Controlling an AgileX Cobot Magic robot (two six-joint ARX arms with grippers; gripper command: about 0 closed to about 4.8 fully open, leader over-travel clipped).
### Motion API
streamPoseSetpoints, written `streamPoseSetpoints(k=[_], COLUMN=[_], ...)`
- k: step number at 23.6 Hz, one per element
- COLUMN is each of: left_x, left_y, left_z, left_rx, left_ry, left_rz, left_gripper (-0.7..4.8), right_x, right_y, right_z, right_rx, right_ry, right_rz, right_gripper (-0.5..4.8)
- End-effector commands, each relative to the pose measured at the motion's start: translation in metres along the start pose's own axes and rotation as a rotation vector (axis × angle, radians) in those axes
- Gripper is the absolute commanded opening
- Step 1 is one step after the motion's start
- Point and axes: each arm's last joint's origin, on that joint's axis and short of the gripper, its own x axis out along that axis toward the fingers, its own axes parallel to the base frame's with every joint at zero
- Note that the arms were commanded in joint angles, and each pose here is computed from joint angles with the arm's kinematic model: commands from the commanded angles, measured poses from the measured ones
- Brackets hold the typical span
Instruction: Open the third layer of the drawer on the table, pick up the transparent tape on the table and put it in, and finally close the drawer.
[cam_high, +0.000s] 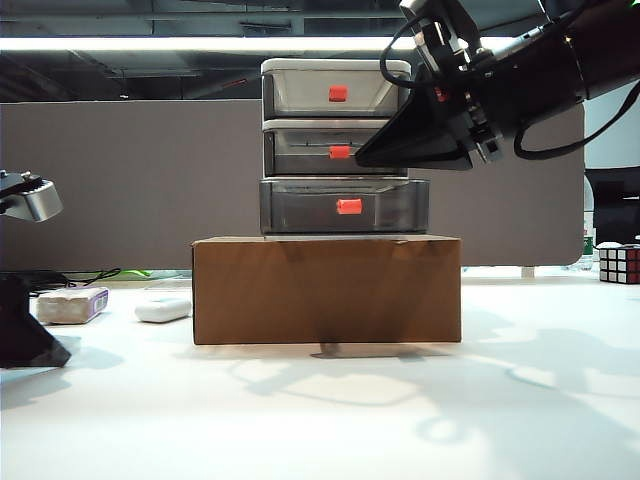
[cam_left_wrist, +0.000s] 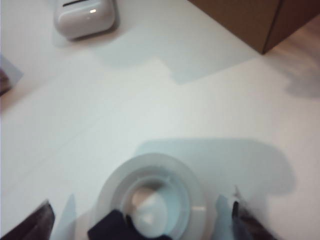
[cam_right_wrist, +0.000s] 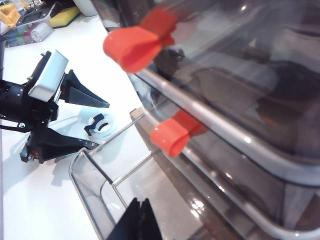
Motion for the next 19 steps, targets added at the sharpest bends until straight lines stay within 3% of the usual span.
streamPoseSetpoints(k=[1, 5, 7, 9, 13, 15, 19], left_x=[0.008, 0.013, 0.015, 0.016, 0.015, 0.016, 0.014], left_y=[0.001, -0.002, -0.003, -0.004, -0.004, -0.004, -0.003], left_z=[-0.005, -0.011, -0.013, -0.016, -0.017, -0.016, -0.012], left_rx=[-0.045, -0.075, -0.084, -0.092, -0.098, -0.095, -0.083], left_ry=[0.029, 0.042, 0.051, 0.063, 0.074, 0.067, 0.035], left_rz=[-0.049, -0.110, -0.127, -0.142, -0.148, -0.144, -0.147], left_gripper=[4.61, 4.56, 4.07, 3.18, 2.58, 1.74, 1.68], right_x=[-0.001, -0.001, -0.001, -0.001, -0.001, -0.001, -0.001], right_y=[0.001, 0.001, 0.001, 0.001, 0.001, 0.001, 0.001], right_z=[0.003, 0.003, 0.003, 0.003, 0.003, 0.003, 0.003], right_rx=[-0.015, -0.022, -0.022, -0.022, -0.022, -0.022, -0.022], right_ry=[-0.014, -0.014, -0.014, -0.014, -0.015, -0.015, -0.015], right_rz=[0.004, 0.003, 0.003, 0.003, 0.002, 0.002, 0.003], right_gripper=[-0.05, -0.05, -0.05, -0.05, -0.05, -0.05, -0.05])
